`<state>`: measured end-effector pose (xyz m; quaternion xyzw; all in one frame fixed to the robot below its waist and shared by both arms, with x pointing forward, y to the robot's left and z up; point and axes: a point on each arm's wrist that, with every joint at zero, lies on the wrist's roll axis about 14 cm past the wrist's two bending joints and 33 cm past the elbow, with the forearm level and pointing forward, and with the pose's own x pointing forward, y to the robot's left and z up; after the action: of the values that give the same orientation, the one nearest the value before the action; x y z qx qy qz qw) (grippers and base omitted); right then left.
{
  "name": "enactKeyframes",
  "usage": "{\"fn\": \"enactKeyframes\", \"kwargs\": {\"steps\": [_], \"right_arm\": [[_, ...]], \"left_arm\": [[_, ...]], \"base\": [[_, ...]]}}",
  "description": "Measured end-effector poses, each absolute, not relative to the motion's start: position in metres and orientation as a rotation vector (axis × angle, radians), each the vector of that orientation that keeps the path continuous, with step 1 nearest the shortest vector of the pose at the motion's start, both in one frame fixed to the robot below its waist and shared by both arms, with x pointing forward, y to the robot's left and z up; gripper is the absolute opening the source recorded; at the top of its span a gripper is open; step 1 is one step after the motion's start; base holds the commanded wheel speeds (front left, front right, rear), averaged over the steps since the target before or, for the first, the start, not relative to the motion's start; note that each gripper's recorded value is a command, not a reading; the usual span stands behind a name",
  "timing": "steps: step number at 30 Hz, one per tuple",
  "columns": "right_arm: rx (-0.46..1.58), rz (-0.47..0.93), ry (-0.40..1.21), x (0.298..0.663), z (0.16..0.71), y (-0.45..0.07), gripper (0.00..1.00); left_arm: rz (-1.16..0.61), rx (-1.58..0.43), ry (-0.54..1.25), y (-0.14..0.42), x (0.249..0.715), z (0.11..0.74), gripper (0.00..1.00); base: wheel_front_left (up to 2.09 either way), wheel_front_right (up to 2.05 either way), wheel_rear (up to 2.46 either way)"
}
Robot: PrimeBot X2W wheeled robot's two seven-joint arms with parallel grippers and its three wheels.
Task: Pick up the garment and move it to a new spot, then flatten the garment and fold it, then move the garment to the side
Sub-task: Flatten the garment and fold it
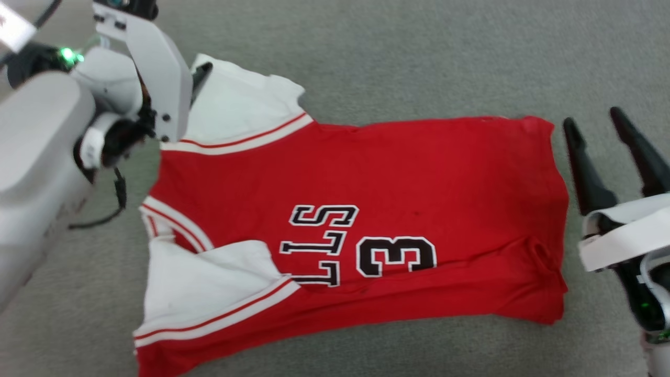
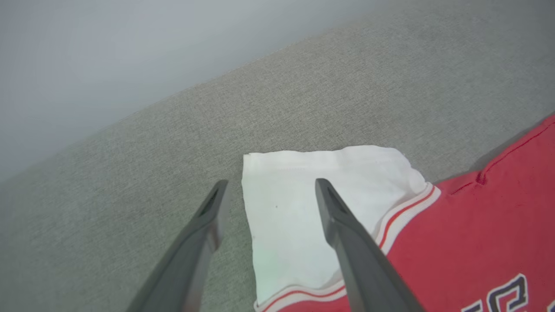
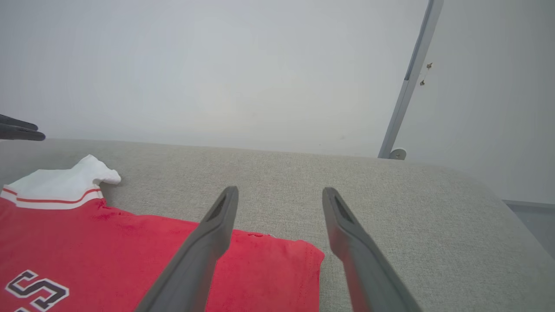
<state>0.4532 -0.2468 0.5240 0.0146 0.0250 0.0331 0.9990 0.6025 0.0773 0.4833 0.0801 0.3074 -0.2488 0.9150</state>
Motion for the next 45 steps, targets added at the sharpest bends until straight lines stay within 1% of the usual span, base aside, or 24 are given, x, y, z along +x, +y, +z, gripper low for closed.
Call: {"fn": "enactKeyframes", "kwargs": {"steps": [5,12,15,16,17,18,21,29,36,41,44,45], "right_arm": [[0.042,0.047,0.077,0.452,0.503,-0.25,1.0],[0.053,-0.001,0.129,0.447,0.48,-0.263,1.0],[0.057,-0.017,0.138,0.447,0.476,-0.268,1.0],[0.064,-0.023,0.143,0.447,0.474,-0.269,1.0],[0.069,-0.032,0.148,0.446,0.472,-0.272,1.0],[0.071,-0.039,0.163,0.445,0.47,-0.274,1.0],[0.095,-0.054,0.211,0.443,0.462,-0.278,1.0],[0.132,-0.039,0.332,0.461,0.46,-0.277,1.0],[0.151,-0.009,0.541,0.483,0.433,-0.273,1.0],[0.201,0.036,0.728,0.489,0.403,-0.258,1.0],[0.193,0.057,0.803,0.493,0.395,-0.254,1.0],[0.189,0.061,0.824,0.494,0.394,-0.254,0.56]], "left_arm": [[-0.532,0.2,0.719,0.072,0.62,0.452,1.0],[-0.514,0.228,0.861,0.075,0.634,0.406,1.0],[-0.496,0.232,0.901,0.076,0.642,0.397,1.0],[-0.488,0.228,0.924,0.076,0.643,0.393,0.95],[-0.484,0.218,0.947,0.075,0.644,0.389,0.5],[-0.479,0.207,0.98,0.075,0.643,0.385,0.0],[-0.475,0.201,1.047,0.072,0.64,0.38,0.0],[-0.479,0.2,1.056,0.069,0.64,0.383,0.0],[-0.488,0.198,1.043,0.069,0.639,0.385,0.0],[-0.495,0.194,1.033,0.069,0.639,0.385,0.0],[-0.497,0.191,1.026,0.07,0.638,0.385,0.0],[-0.497,0.19,1.024,0.07,0.638,0.385,0.0]], "base": [[0.0,0.0,0.0],[0.0,0.0,0.0],[0.0,0.0,0.0],[0.0,0.0,0.0],[0.0,0.0,0.0],[0.0,0.0,0.0],[0.0,0.0,0.0],[0.0,0.0,0.0],[0.0,0.0,0.0],[0.0,0.0,0.0],[0.0,0.0,0.0],[0.0,0.0,0.0]]}}
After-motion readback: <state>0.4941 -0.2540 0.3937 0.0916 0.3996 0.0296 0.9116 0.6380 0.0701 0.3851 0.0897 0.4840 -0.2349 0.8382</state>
